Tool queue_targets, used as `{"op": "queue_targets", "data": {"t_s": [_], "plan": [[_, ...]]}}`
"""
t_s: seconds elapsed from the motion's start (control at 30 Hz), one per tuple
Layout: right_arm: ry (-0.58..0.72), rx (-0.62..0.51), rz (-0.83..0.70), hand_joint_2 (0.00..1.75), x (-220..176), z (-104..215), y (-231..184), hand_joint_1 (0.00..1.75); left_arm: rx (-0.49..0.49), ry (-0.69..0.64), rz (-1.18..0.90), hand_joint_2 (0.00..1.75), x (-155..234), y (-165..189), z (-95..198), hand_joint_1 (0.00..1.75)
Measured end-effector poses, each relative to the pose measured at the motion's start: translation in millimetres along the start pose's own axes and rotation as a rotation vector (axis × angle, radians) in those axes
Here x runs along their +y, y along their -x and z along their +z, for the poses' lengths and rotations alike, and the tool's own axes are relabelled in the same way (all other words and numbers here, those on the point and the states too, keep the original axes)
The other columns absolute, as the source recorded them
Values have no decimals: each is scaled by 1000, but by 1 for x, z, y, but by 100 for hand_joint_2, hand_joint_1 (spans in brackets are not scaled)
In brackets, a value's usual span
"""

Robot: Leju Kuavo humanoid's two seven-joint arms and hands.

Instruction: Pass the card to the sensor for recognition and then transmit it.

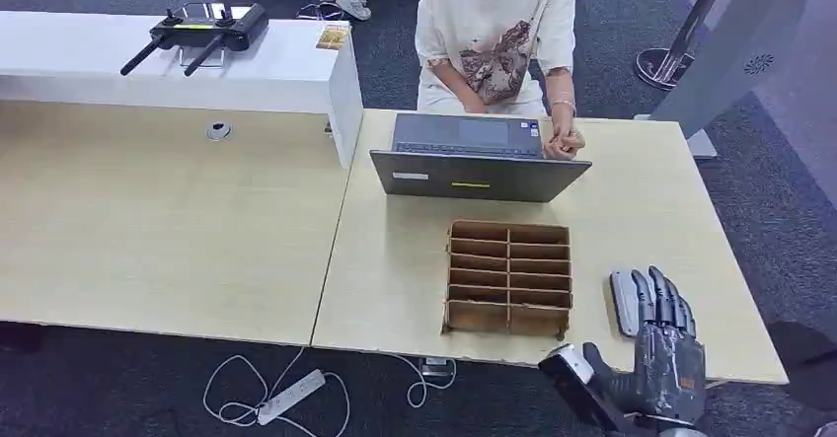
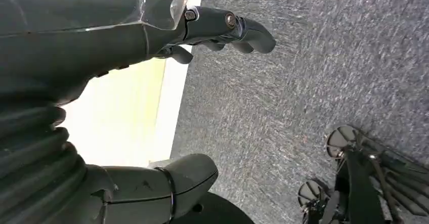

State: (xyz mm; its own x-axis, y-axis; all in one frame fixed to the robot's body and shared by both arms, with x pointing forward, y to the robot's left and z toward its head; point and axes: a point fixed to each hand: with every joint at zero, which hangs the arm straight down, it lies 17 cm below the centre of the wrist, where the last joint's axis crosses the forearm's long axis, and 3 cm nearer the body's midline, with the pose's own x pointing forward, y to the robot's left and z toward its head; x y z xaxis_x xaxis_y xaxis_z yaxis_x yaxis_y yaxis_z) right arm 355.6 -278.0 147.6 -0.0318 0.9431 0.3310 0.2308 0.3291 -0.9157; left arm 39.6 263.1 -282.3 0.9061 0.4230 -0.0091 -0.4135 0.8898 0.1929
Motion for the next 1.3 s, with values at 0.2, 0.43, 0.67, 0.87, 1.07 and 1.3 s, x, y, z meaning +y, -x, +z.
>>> {"op": "queue_targets", "data": {"t_s": [0.2, 0.43, 0.67, 0.87, 1.07, 1.3], "plan": [[-25, -75, -3, 175, 11, -6, -18, 0, 5, -11, 0, 175, 4, 0, -1, 0], [-46, -98, 10, 175, 20, -2, -20, 0, 6, -14, 0, 175, 5, -1, -1, 0], [-86, -113, 28, 175, 34, -4, -26, 0, 5, -17, -1, 175, 7, -2, -2, 0], [-122, -117, 48, 175, 45, -3, -29, 0, 9, -15, -4, 175, 7, -1, -2, 0], [-123, -119, 56, 175, 46, -5, -31, 0, 9, -13, -4, 175, 7, -2, -1, 0], [-125, -125, 66, 175, 48, -6, -32, 0, 8, -12, -5, 175, 7, -2, -1, 0]]}}
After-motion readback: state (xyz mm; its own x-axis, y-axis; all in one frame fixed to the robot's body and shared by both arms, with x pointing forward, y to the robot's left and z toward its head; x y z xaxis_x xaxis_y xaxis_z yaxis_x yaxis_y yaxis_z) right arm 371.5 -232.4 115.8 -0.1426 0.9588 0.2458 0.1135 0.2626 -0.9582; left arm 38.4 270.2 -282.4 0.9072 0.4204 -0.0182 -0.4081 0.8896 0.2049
